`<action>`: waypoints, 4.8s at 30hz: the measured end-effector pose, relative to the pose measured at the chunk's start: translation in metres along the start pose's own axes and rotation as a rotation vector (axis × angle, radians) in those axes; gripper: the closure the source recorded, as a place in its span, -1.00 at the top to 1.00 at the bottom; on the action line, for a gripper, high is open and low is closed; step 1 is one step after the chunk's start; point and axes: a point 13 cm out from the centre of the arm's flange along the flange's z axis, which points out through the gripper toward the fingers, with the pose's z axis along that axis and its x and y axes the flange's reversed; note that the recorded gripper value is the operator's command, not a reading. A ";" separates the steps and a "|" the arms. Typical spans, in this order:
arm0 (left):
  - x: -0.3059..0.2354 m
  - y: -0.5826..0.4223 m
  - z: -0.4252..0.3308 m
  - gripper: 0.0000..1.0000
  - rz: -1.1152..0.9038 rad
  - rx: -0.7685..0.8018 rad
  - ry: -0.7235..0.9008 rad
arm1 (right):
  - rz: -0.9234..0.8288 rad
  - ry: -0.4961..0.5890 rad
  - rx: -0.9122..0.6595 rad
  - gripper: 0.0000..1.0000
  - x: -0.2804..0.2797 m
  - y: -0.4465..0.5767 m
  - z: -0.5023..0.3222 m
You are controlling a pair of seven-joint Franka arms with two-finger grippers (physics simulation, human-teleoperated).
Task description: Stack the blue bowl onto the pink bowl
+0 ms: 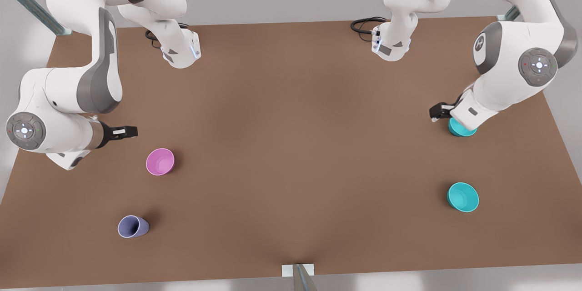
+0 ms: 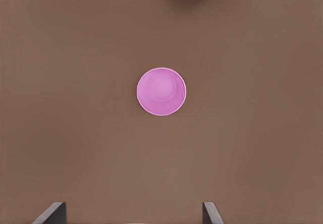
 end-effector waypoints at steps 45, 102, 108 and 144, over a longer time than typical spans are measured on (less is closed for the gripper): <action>0.040 0.039 0.061 1.00 -0.105 0.048 0.295 | 0.234 0.075 -0.226 -0.57 -0.076 -0.044 0.353; -0.162 0.272 0.332 1.00 -0.299 0.214 -0.024 | 0.156 -0.103 -0.026 1.00 0.065 0.007 -0.029; -0.179 0.272 0.376 1.00 -0.284 0.241 -0.086 | 0.113 -0.098 0.001 1.00 0.060 0.003 -0.024; -0.130 -0.266 0.287 -0.57 0.146 0.192 0.024 | -0.061 -0.119 0.034 1.00 0.031 0.038 -0.055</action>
